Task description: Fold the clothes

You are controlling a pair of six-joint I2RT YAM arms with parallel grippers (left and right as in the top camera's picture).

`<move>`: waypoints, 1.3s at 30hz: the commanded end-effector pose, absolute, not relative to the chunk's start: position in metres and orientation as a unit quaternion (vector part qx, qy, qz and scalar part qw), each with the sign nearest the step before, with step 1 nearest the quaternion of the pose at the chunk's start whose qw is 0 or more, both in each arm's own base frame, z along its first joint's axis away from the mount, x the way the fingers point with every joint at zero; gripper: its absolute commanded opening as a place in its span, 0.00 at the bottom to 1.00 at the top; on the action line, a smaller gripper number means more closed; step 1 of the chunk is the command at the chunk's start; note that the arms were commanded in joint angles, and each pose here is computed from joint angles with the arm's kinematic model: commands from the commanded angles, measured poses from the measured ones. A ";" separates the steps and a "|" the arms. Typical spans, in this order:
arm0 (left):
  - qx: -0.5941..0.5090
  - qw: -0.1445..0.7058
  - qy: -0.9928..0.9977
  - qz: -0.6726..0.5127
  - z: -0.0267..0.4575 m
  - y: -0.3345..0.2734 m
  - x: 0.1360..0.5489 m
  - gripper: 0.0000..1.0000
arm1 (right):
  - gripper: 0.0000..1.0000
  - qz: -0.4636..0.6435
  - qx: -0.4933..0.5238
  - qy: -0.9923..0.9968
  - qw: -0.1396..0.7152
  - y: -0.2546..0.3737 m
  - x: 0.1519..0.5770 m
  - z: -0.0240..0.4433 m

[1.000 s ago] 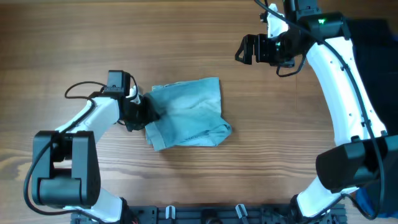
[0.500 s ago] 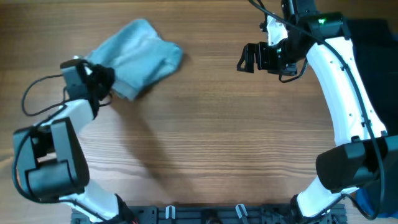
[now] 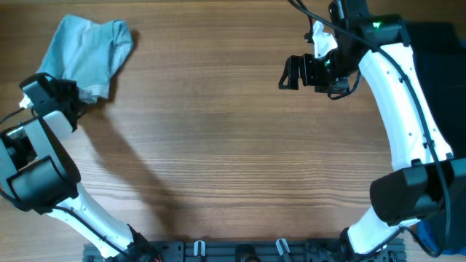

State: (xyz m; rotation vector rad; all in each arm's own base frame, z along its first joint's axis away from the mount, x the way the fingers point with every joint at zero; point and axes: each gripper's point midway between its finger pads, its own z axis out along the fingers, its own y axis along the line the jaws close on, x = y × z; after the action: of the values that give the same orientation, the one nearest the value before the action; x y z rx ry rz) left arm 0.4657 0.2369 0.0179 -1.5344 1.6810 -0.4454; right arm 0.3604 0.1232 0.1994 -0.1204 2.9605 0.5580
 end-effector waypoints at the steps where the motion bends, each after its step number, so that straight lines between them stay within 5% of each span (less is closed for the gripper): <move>1: -0.619 0.426 0.642 -0.152 0.021 0.253 0.468 0.04 | 0.98 0.177 -0.046 0.982 0.057 0.122 0.361 0.193; 12: -0.568 0.450 0.665 -0.181 0.027 0.220 0.532 0.06 | 0.99 0.177 -0.035 0.982 0.055 0.122 0.361 0.193; 14: -0.567 0.449 0.666 -0.182 0.027 0.219 0.532 0.28 | 0.98 0.177 -0.035 0.982 0.055 0.122 0.361 0.193; 16: -0.552 0.448 0.678 -0.189 0.028 0.217 0.533 0.68 | 0.99 0.177 -0.034 0.982 0.054 0.122 0.361 0.193; 17: -0.517 0.449 0.701 -0.201 0.032 0.209 0.538 1.00 | 0.99 0.177 -0.034 0.982 0.054 0.122 0.361 0.193; 22: -0.510 0.427 0.718 -0.207 0.070 0.197 0.526 1.00 | 0.99 0.181 -0.018 0.982 0.052 0.123 0.361 0.193; 27: -0.487 0.433 0.732 -0.196 0.182 0.174 0.478 1.00 | 0.99 0.186 -0.004 0.978 0.097 0.124 0.377 0.205; 28: -0.463 0.444 0.745 -0.180 0.230 0.160 0.444 1.00 | 0.99 0.193 -0.001 0.974 0.120 0.124 0.375 0.222; 33: -0.336 0.448 0.814 -0.154 0.316 0.076 0.306 1.00 | 0.99 0.146 0.022 0.965 0.217 0.096 0.353 0.282; 39: -0.194 0.501 0.820 -0.195 0.356 -0.011 0.188 1.00 | 0.99 0.142 0.013 0.960 0.239 0.083 0.273 0.324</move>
State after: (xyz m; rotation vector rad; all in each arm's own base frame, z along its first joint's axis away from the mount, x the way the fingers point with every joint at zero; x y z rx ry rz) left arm 0.2143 0.0150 0.3501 -0.6345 1.9850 -0.4298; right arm 0.3013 0.0911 0.3079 0.0380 2.6782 0.4321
